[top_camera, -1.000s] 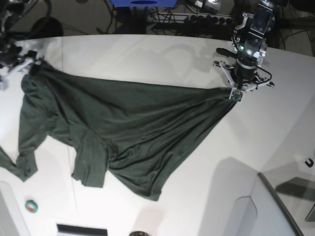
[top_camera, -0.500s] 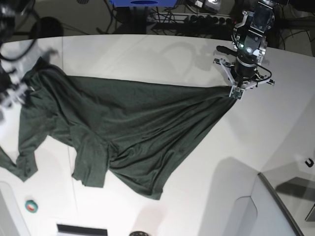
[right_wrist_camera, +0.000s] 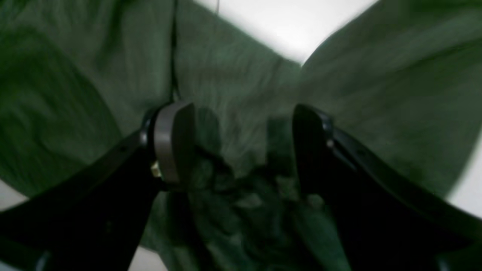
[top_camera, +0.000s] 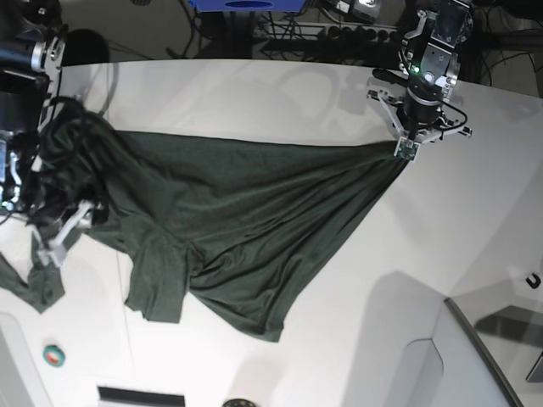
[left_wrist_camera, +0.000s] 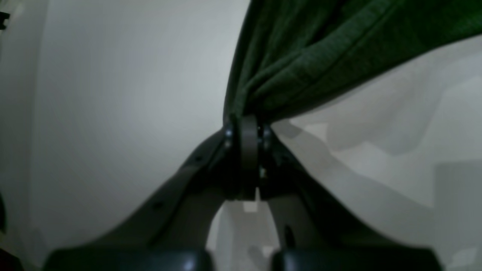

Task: Layout the t-shirt on the table in an organized manner, then fold the t-shirt properly
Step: 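Lower the shirt onto the table while holding its corners with both grippers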

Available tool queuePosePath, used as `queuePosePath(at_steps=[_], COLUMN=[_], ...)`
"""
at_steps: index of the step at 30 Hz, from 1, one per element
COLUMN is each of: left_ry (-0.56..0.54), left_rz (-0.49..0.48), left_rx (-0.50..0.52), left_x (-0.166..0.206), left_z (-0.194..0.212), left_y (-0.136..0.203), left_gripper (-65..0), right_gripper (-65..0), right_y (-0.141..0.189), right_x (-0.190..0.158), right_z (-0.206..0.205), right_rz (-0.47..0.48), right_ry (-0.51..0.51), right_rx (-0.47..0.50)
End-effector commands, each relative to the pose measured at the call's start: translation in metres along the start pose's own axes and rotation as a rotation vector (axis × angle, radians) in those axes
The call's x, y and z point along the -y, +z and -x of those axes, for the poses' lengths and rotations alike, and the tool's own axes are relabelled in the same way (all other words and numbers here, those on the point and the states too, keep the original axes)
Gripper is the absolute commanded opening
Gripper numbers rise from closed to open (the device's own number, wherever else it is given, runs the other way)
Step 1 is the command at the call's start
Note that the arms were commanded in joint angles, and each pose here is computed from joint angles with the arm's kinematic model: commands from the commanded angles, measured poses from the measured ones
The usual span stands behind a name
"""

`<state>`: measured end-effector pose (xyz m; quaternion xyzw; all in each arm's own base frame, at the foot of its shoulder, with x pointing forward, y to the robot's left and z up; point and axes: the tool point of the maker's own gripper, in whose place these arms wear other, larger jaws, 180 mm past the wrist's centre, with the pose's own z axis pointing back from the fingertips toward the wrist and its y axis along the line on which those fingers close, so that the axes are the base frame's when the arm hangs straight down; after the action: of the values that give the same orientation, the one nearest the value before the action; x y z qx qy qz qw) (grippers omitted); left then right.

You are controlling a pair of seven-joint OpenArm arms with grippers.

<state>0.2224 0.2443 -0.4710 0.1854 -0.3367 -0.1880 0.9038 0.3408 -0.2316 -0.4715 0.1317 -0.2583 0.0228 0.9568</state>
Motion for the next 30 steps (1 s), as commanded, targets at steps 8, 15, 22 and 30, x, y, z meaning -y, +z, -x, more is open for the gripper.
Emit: queuePosePath(at_steps=[8,15,22,30], left_ry=[-0.005,-0.005,-0.004,-0.004], left_rz=[-0.029,-0.029,-0.033,-0.033], left_rx=[0.032,0.032,0.038,0.04], left_x=[-0.011,-0.011,-0.012,-0.012], left_z=[-0.009,-0.009,-0.012,-0.013], left_y=[0.001,0.001,-0.001,-0.001], left_gripper=[-65.0,-65.0,-65.0,-65.0], right_gripper=[-35.3,-61.5,-62.0,-39.0], right_y=[-0.005,-0.002,0.005,0.015], right_x=[-0.013,-0.01,-0.01,-0.016], right_z=[-0.015,-0.017,-0.022,-0.032], right_rz=[-0.027,-0.019,-0.007,0.004], right_ry=[0.019,0.025,0.049,0.093], right_rx=[0.049,0.055,0.079,0.126])
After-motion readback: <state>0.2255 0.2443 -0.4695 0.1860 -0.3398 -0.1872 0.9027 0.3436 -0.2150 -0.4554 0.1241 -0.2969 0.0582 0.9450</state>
